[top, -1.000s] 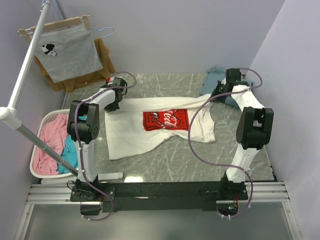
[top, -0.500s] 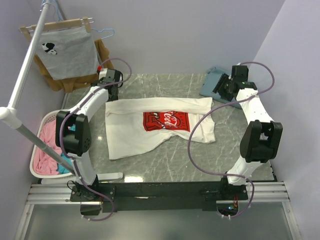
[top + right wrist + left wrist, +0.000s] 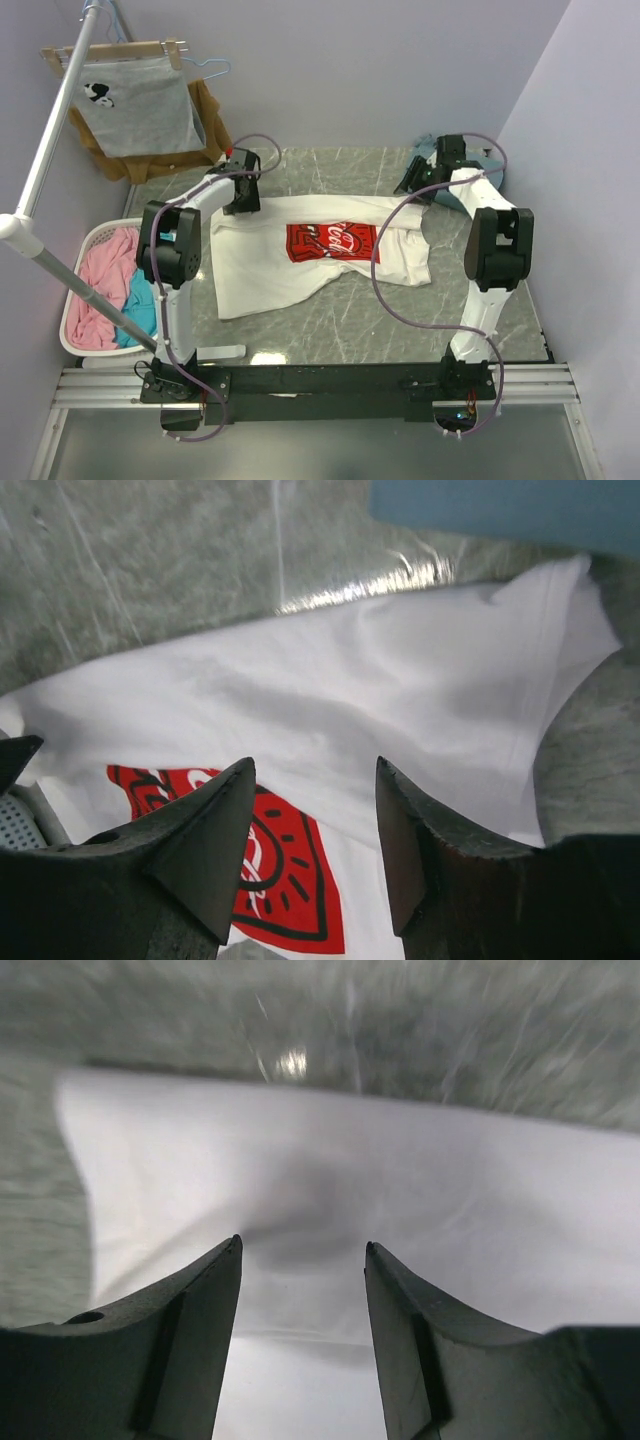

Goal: Fold and stack the t-shirts
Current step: Fold the flattened tshirt in 1/3 of the way

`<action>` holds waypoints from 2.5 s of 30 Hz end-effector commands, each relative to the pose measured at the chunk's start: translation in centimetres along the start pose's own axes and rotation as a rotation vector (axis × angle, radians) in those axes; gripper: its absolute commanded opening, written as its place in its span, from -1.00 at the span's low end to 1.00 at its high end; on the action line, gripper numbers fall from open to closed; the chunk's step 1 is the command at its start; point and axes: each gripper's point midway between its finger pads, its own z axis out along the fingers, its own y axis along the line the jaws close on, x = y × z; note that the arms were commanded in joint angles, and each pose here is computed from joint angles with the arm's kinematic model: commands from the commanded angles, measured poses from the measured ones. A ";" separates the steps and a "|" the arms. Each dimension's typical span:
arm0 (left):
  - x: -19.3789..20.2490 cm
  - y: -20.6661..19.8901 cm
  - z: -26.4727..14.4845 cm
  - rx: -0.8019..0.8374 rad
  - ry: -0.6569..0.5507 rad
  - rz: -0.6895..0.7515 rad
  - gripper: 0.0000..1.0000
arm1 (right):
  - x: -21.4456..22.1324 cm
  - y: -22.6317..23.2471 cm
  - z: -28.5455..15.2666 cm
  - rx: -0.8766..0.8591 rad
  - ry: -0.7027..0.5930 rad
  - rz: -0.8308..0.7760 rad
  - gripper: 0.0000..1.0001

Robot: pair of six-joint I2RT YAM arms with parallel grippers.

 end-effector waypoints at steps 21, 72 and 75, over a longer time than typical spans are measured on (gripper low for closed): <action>-2.4 1.6 4.2 -0.076 -0.021 0.035 0.19 | -5.6 0.3 4.0 0.018 -0.111 -0.063 0.20; 18.7 4.8 -11.5 0.146 -0.084 -0.371 0.50 | 19.2 -6.5 -5.6 0.124 0.004 -0.113 -0.65; 18.7 4.7 -11.4 0.145 -0.080 -0.359 0.50 | 19.0 -5.6 -5.9 0.103 -0.003 -0.117 -1.00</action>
